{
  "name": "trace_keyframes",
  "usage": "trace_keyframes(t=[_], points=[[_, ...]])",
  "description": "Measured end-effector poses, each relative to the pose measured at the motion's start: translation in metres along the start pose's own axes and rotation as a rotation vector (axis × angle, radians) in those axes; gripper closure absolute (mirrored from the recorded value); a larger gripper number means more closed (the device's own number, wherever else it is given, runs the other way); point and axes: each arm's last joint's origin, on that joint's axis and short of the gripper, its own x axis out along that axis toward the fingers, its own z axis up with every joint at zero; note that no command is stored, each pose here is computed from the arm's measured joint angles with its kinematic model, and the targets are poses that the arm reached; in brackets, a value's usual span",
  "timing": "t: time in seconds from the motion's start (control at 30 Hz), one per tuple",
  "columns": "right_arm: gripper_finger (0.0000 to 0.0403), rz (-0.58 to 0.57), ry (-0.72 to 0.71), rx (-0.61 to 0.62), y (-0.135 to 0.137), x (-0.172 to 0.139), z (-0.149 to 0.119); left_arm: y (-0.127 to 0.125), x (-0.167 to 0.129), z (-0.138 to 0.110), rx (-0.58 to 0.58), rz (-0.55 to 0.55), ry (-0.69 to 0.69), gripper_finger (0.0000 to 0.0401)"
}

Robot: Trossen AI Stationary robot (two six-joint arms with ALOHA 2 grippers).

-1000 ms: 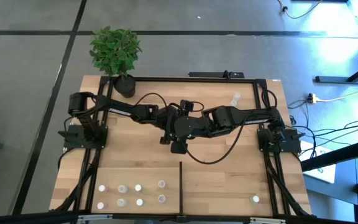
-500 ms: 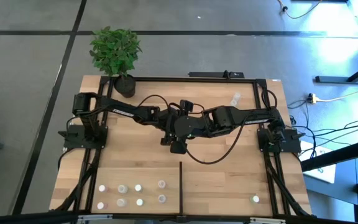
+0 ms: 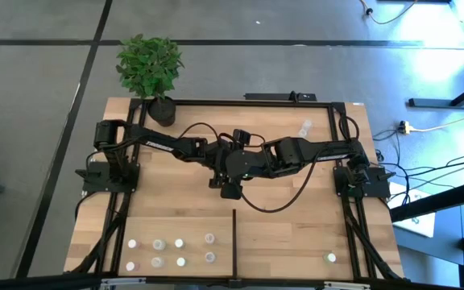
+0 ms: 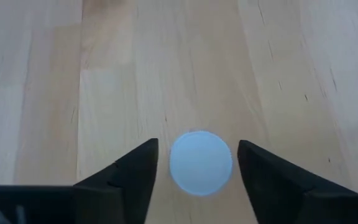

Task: Pick and place medicine bottles onto shelf by color
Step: Put the pink pill bottle on the shelf aligned with the other pink pill bottles

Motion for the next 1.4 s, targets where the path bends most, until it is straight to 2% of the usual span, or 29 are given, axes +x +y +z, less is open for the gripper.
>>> trace_keyframes(t=[0.4, 0.7, 1.0, 1.2, 1.4], points=[[0.0193, 0.000, 0.000, 0.000, 0.000, 0.000, 0.000, -0.004, 0.000, 0.001, -0.016, -0.007, 0.000, 0.0289], [0.0193, 0.000, 0.000, 0.000, 0.000, 0.000, 0.000, -0.011, -0.007, 0.000, -0.028, -0.009, 0.050, 0.0300], [0.0193, 0.001, -0.001, 0.000, 0.000, 0.000, 0.000, -0.029, -0.045, 0.008, -0.043, 0.027, 0.060, 0.0300], [0.0193, 0.001, -0.008, 0.004, 0.000, 0.000, 0.001, -0.041, -0.082, 0.010, -0.061, 0.099, 0.063, 0.0300], [0.0193, 0.004, -0.021, 0.010, 0.000, 0.000, 0.002, -0.055, -0.124, 0.005, -0.134, 0.168, 0.082, 0.0300]])
